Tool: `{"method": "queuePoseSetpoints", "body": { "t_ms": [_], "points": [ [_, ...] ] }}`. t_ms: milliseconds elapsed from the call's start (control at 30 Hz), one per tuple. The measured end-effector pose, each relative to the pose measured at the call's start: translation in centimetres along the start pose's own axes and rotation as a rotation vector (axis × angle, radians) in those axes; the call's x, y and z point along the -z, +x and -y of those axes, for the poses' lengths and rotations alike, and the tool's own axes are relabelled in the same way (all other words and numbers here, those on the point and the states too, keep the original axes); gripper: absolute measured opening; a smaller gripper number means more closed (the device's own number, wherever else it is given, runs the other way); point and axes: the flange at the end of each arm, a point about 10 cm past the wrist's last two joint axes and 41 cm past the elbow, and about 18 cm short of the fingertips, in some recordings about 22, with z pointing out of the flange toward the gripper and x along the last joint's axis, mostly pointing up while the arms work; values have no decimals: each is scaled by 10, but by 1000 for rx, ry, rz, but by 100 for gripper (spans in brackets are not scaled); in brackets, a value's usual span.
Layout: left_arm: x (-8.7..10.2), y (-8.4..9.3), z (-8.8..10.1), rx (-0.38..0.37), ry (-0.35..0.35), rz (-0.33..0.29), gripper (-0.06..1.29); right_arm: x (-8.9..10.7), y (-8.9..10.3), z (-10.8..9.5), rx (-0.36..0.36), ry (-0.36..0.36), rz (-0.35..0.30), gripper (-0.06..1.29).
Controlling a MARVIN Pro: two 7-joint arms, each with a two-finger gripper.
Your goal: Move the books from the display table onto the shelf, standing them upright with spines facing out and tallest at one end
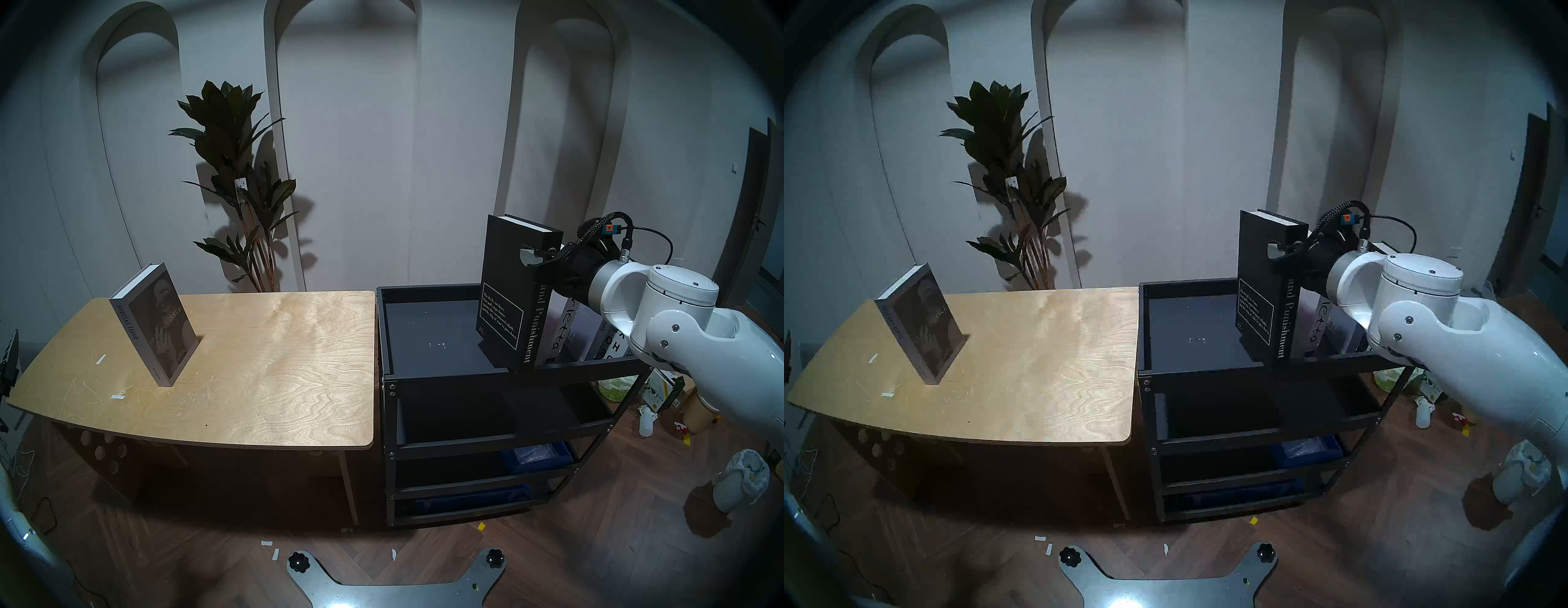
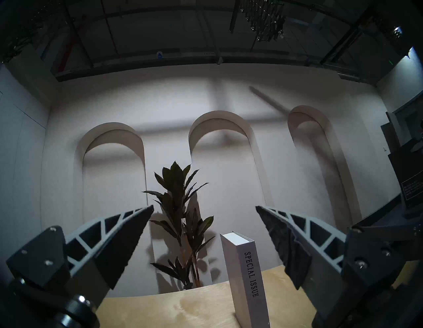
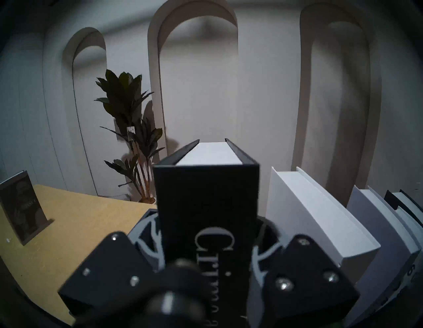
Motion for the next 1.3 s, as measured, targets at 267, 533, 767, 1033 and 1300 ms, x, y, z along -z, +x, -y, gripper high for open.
{"method": "queuePoseSetpoints", "body": {
  "t_ms": [267,533,767,1033,1300],
  "points": [
    [1,0,-1,3,-4,5,124,-2,29,-10,18,26,-120,43],
    [1,1,-2,4,-8,8,124,-11,24,-12,29,53,-142,43],
    [1,1,-3,5,-9,7,124,-24,6,-10,37,65,-113,43],
    [1,1,-3,5,-9,6,124,-40,-14,-12,42,64,-58,43],
    [1,1,-3,5,-9,5,124,-53,-30,-14,47,60,-25,43]
  ]
}}
